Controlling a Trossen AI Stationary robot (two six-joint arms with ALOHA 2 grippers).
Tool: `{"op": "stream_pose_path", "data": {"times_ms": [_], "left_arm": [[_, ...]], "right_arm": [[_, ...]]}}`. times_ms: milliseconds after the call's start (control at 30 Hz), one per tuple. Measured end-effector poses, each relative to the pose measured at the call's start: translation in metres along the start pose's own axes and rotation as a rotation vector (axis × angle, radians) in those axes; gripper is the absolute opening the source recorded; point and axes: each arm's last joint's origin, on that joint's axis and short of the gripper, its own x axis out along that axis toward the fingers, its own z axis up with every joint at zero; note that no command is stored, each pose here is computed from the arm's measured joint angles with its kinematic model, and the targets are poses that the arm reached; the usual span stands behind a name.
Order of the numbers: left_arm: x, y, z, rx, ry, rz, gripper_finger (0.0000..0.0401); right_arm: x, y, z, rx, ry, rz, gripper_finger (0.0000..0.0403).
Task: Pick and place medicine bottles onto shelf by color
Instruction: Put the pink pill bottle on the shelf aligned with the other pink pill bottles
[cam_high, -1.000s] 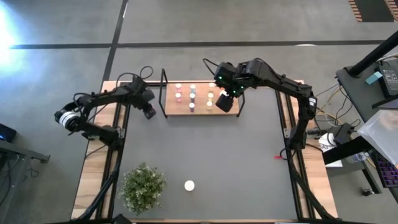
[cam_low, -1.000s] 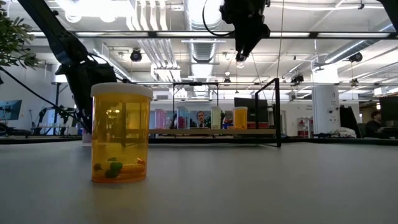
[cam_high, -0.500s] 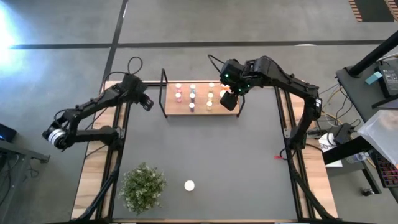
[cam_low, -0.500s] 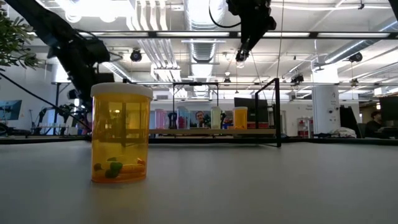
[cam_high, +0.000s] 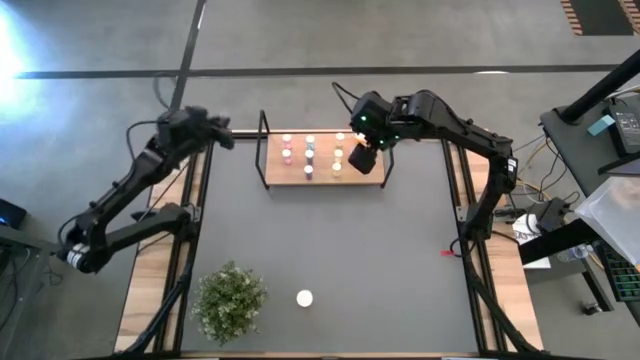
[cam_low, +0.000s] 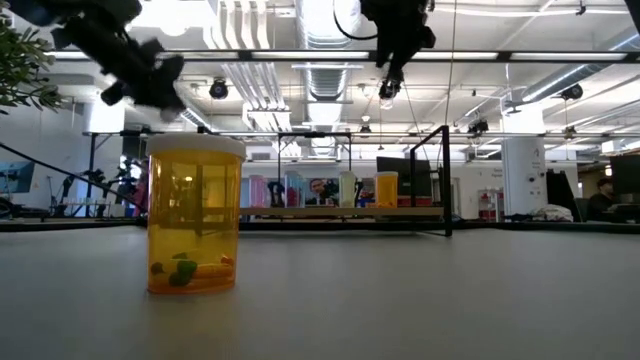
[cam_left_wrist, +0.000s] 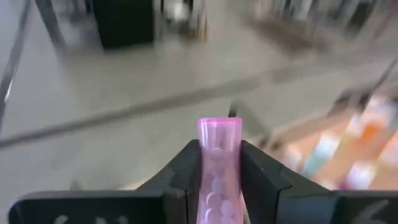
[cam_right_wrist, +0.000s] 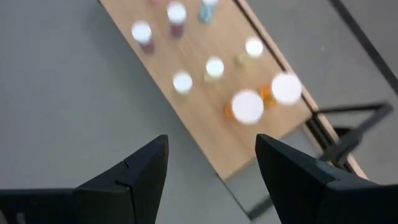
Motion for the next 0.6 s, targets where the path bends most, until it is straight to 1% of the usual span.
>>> {"op": "stream_pose_path", "data": {"times_ms": [100, 200, 300, 367, 467, 600], "left_arm": [[-0.013, -0.002, 0.019, -0.111, -0.204, -0.036, 0.0071], [-0.026, -0.004, 0.037, -0.232, -0.391, -0.11, 0.0071], [-0.035, -0.007, 0.051, -0.295, -0.539, -0.23, 0.0071], [-0.041, -0.009, 0.059, -0.3, -0.631, -0.327, 0.0071], [-0.049, -0.014, 0.071, -0.251, -0.764, -0.483, 0.0071], [-0.061, -0.019, 0.083, -0.142, -0.948, -0.655, 0.0071]], "right_arm": [[0.0, 0.002, 0.008, 0.008, -0.086, 0.016, 0.0233], [-0.002, 0.004, 0.02, 0.01, -0.21, 0.039, 0.0233], [-0.006, 0.006, 0.034, 0.018, -0.356, 0.069, 0.0233], [-0.01, 0.008, 0.043, 0.029, -0.45, 0.115, 0.0233], [-0.018, 0.013, 0.055, 0.034, -0.584, 0.274, 0.0233], [-0.033, 0.021, 0.069, 0.02, -0.728, 0.585, 0.0233]]}}
